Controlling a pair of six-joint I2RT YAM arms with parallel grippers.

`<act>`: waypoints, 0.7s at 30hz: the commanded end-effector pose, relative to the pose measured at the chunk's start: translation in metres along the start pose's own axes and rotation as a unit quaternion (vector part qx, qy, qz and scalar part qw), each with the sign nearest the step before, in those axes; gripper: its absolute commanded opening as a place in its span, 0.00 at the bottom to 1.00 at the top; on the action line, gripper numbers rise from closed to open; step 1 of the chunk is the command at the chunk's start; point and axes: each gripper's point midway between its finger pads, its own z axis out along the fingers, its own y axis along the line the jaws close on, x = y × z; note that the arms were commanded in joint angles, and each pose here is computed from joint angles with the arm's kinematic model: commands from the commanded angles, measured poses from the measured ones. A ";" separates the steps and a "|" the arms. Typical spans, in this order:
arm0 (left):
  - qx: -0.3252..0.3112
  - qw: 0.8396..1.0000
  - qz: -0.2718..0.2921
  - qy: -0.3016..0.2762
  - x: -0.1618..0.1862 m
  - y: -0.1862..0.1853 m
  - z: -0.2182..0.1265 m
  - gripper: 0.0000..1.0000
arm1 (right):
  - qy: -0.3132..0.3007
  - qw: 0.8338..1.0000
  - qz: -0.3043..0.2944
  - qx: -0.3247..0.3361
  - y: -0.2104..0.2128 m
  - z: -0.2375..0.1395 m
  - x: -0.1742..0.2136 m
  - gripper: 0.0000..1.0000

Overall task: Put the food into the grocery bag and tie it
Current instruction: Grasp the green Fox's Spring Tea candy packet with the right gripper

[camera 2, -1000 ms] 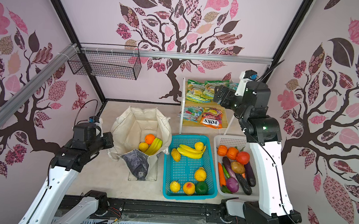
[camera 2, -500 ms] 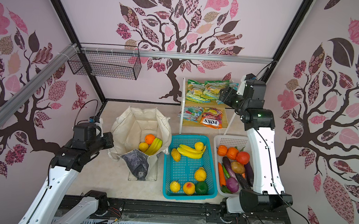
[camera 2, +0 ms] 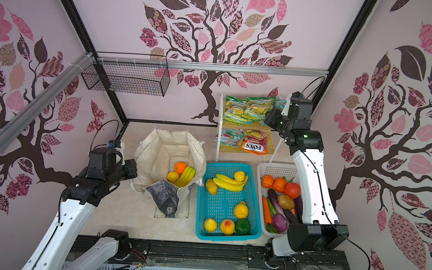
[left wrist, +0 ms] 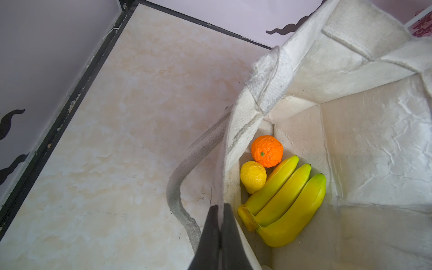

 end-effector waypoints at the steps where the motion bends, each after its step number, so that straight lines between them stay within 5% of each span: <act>1: 0.003 1.000 0.001 0.001 0.004 0.000 0.004 0.00 | -0.003 1.000 0.002 0.000 -0.002 0.011 -0.003 0.46; 5: 0.006 1.000 0.002 0.004 0.005 0.000 0.004 0.00 | -0.015 1.000 -0.003 0.003 -0.003 0.011 -0.008 0.39; 13: 0.009 1.000 0.002 0.001 0.004 -0.001 0.003 0.00 | -0.024 0.999 0.003 -0.021 0.008 0.005 -0.014 0.00; 21: 0.014 1.000 0.003 0.007 0.006 -0.004 0.005 0.00 | -0.040 0.996 -0.012 -0.073 0.044 -0.019 -0.046 0.00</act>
